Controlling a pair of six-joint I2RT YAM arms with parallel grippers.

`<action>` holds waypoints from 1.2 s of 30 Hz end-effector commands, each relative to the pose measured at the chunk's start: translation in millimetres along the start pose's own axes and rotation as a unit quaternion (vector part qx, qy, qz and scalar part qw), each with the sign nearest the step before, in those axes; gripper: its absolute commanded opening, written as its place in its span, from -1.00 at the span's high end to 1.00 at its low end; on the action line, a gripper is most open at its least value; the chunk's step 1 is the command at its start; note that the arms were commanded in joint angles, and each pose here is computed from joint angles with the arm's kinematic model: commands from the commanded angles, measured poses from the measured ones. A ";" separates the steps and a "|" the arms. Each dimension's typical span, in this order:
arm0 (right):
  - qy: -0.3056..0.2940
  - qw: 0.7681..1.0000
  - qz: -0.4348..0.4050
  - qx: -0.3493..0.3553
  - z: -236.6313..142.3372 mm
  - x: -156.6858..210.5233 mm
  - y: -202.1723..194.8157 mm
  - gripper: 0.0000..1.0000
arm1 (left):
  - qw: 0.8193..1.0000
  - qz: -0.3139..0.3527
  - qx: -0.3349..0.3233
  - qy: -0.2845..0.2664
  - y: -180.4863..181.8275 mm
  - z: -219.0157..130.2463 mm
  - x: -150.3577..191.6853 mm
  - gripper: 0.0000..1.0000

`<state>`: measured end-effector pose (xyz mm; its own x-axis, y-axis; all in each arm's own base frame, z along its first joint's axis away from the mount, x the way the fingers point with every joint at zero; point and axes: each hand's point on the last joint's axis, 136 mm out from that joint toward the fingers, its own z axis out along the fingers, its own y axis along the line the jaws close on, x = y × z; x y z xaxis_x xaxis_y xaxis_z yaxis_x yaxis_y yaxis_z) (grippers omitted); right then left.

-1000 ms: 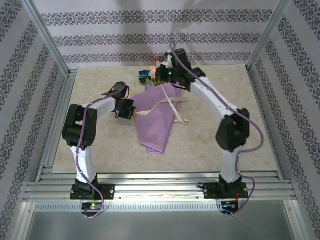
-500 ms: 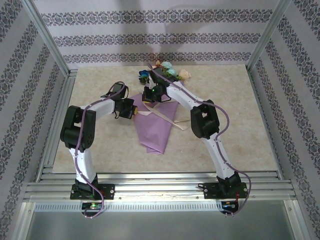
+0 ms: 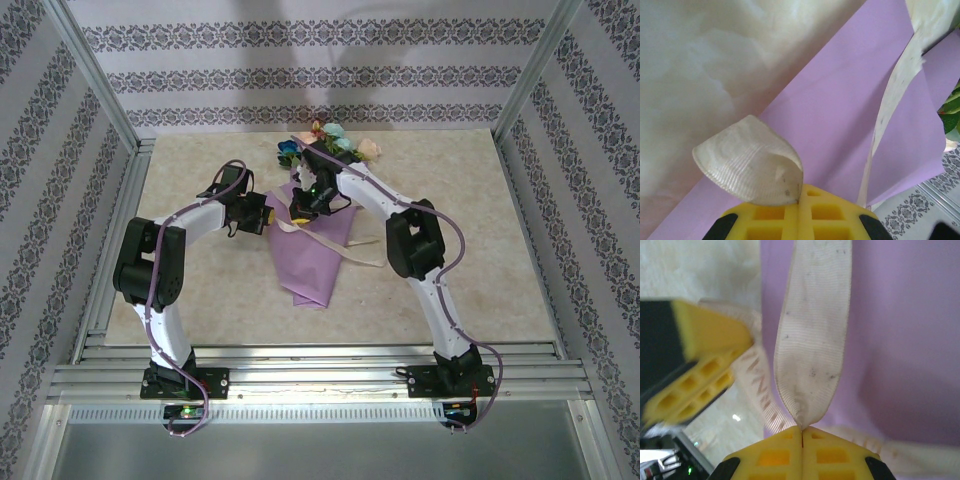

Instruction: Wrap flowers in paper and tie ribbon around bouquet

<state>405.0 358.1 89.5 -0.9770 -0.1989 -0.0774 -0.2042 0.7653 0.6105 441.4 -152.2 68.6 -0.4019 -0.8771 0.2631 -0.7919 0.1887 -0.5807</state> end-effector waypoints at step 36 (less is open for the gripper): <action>0.061 0.996 -0.052 0.032 -17.7 -2.6 -23.6 1.00 | 0.997 0.070 0.027 0.005 -12.7 2.2 2.5 1.00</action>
<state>410.9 327.9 97.2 -0.9387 -0.3429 -0.0351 -0.2982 0.7570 0.5814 444.5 -153.8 68.8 -0.4722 -0.8559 0.2109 -0.7402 0.2551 -0.6221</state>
